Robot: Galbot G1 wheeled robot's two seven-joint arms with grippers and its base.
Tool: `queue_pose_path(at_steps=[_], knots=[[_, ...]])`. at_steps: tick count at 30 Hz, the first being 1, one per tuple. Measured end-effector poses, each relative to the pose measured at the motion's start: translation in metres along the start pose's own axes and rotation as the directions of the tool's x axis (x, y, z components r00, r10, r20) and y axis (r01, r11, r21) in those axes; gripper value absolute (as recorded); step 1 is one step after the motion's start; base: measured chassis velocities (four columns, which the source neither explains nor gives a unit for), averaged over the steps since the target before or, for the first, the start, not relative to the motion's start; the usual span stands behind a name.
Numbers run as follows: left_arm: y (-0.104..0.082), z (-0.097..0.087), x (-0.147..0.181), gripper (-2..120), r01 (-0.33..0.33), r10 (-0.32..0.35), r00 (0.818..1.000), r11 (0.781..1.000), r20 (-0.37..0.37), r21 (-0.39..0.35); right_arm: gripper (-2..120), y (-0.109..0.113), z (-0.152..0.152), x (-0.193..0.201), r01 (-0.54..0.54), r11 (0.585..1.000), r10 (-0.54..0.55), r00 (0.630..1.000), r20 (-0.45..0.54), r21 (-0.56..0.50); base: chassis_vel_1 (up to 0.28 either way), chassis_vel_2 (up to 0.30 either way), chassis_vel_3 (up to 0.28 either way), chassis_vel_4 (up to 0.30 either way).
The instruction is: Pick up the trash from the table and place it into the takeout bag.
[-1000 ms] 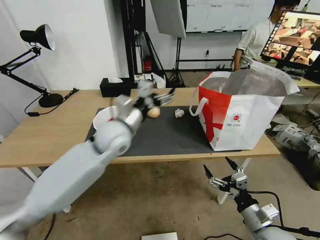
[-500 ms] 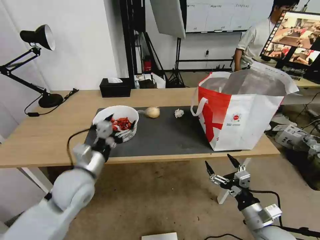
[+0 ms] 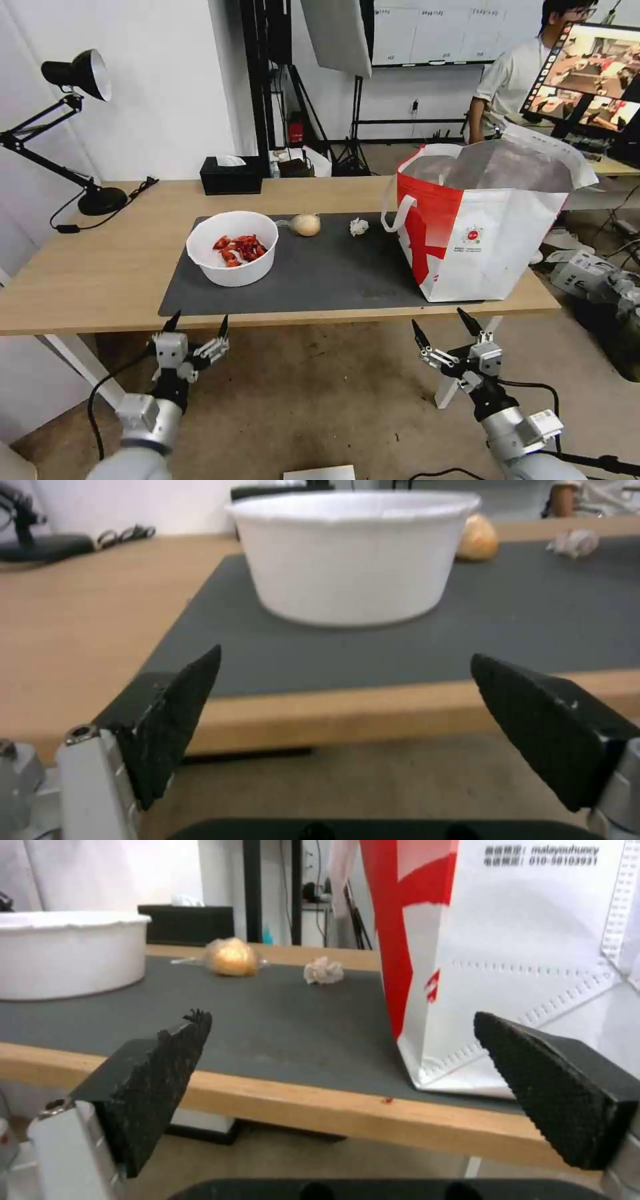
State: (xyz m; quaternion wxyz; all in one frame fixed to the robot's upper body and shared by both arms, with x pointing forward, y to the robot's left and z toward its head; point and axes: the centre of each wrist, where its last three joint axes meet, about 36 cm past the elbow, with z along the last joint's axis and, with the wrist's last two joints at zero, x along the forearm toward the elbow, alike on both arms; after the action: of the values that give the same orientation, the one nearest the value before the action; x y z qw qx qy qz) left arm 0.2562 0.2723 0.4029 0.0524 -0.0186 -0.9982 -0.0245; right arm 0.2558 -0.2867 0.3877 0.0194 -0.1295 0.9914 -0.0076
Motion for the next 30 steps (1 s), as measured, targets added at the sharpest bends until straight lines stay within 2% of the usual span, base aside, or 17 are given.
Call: queue_pose_path(at_steps=[5, 13, 30], knots=[[-0.007, 0.009, 0.004, 100, -0.003, 0.003, 1.0, 1.0, -0.031, 0.012, 100, 0.002, 0.006, 0.003, -0.006, 1.0, 0.006, 1.0, -0.016, -0.004, 0.0, 0.0, 0.0, 0.0], [-0.014, 0.015, 0.005, 100, -0.018, 0.019, 0.999, 1.0, -0.045, 0.017, 100, 0.0, 0.006, 0.002, 0.006, 1.0, -0.006, 1.0, -0.02, 0.005, 0.0, 0.0, 0.0, 0.0], [-0.016, 0.016, 0.002, 100, -0.027, 0.028, 0.999, 0.999, -0.043, 0.024, 100, 0.001, 0.01, -0.003, 0.021, 1.0, -0.021, 0.999, -0.027, 0.0, 0.0, 0.0, 0.0, 0.0]])
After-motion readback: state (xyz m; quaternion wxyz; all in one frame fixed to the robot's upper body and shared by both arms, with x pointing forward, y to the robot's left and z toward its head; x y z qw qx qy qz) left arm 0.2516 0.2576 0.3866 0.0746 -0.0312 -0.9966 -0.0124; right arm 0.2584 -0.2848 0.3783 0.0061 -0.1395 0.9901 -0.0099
